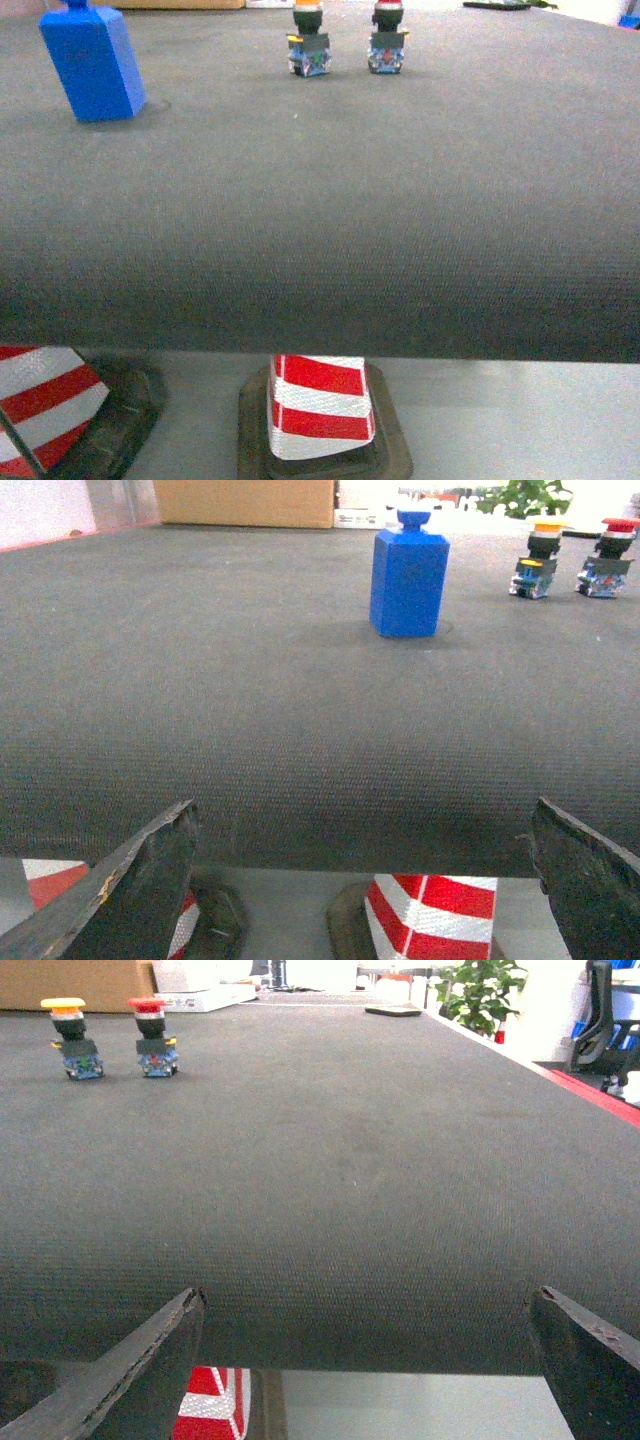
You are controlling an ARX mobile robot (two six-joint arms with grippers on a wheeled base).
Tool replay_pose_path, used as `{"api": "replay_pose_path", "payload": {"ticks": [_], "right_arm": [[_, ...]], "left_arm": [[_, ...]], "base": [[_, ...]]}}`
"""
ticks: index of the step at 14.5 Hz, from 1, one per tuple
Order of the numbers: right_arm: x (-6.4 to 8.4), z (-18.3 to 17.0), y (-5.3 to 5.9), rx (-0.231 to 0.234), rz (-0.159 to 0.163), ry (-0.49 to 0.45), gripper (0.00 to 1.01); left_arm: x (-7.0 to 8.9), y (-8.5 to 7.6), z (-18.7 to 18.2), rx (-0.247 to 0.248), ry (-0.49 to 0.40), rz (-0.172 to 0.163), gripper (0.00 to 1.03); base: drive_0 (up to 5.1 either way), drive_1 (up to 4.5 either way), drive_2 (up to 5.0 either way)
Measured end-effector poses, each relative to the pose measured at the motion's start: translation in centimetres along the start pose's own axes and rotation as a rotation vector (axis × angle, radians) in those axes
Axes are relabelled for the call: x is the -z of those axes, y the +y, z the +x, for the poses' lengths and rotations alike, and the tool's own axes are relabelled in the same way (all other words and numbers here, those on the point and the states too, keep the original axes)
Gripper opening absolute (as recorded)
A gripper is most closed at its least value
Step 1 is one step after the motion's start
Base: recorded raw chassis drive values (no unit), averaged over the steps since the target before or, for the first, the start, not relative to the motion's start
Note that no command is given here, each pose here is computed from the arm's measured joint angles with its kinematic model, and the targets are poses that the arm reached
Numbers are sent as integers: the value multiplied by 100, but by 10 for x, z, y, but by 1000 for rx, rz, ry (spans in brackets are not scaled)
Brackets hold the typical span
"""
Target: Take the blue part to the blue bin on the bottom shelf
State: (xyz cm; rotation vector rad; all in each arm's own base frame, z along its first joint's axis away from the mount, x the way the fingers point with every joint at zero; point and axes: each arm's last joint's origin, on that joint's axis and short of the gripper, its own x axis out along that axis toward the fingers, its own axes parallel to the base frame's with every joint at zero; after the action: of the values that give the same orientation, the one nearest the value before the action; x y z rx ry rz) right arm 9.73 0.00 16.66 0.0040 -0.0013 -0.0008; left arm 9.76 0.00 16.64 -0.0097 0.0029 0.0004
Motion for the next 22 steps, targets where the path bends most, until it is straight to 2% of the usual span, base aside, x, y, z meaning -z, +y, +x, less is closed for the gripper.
{"api": "replay_pose_path", "payload": {"ticks": [22], "right_arm": [[0,0,0,-1,-2,0,98]], "left_arm": [[0,0,0,0,-1,0,98]], "base": [[0,0,0]]}}
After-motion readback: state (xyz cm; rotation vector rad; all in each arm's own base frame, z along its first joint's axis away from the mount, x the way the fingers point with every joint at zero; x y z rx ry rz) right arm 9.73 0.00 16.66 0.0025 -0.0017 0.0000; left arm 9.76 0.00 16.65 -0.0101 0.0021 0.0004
